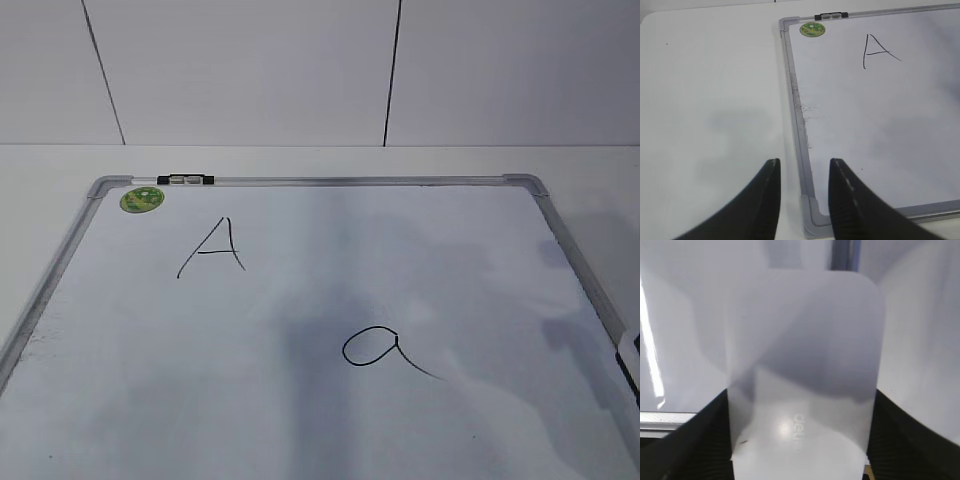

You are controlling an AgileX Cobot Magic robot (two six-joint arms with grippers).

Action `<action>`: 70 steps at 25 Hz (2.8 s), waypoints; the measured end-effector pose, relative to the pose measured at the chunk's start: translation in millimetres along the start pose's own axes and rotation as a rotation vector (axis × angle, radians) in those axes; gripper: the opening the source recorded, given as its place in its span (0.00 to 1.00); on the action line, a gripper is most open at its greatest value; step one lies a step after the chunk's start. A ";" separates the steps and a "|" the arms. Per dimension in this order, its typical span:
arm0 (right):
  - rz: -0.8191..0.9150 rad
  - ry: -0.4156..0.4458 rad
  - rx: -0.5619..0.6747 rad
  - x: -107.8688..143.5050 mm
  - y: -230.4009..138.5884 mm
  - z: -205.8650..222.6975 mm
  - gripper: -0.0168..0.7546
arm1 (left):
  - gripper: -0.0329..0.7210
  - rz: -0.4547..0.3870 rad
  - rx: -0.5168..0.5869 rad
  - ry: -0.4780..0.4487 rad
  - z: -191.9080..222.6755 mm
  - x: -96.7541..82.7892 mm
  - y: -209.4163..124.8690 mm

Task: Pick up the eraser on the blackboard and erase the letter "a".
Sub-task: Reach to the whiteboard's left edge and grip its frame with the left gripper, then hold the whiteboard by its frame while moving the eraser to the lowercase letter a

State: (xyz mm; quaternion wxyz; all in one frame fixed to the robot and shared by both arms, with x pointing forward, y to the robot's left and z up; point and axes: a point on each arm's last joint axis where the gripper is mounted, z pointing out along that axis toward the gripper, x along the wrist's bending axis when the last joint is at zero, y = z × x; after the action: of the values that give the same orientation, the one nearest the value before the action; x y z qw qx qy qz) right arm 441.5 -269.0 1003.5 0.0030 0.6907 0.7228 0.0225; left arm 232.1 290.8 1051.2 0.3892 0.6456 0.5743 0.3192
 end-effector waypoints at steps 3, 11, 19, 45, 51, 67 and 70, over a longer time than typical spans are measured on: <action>0.000 -0.001 0.011 -0.1 -1.0 0.0 0.76 | 0.37 -0.012 -0.002 -0.024 0.0 -2.2 0.2; 0.000 -0.003 0.033 -0.2 -3.0 0.0 0.76 | 0.38 -0.035 0.125 -0.036 17.9 -0.7 10.3; 0.003 0.006 0.033 0.9 -3.1 -0.1 0.76 | 0.38 -0.087 0.260 -0.052 57.9 3.2 38.7; 0.003 0.007 0.028 1.0 -3.0 -0.5 0.76 | 0.55 -0.097 0.775 -0.090 256.4 25.7 121.6; 0.003 0.007 0.028 1.0 -3.0 -0.5 0.76 | 0.61 -0.087 0.855 -0.100 292.5 29.7 116.3; 0.009 0.021 0.003 2.2 -0.7 -0.5 0.76 | 0.53 -0.136 0.923 -0.100 337.6 53.1 81.6; 0.011 0.024 0.001 2.4 -0.5 -0.5 0.76 | 0.52 -0.148 0.934 -0.124 344.7 54.5 76.8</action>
State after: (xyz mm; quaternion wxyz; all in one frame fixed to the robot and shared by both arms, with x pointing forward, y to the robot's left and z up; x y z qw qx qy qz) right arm 440.9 -266.6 1004.1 -0.0059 0.6942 0.7191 0.0304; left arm 573.6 295.1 946.1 0.1124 0.7268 0.6764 -0.0409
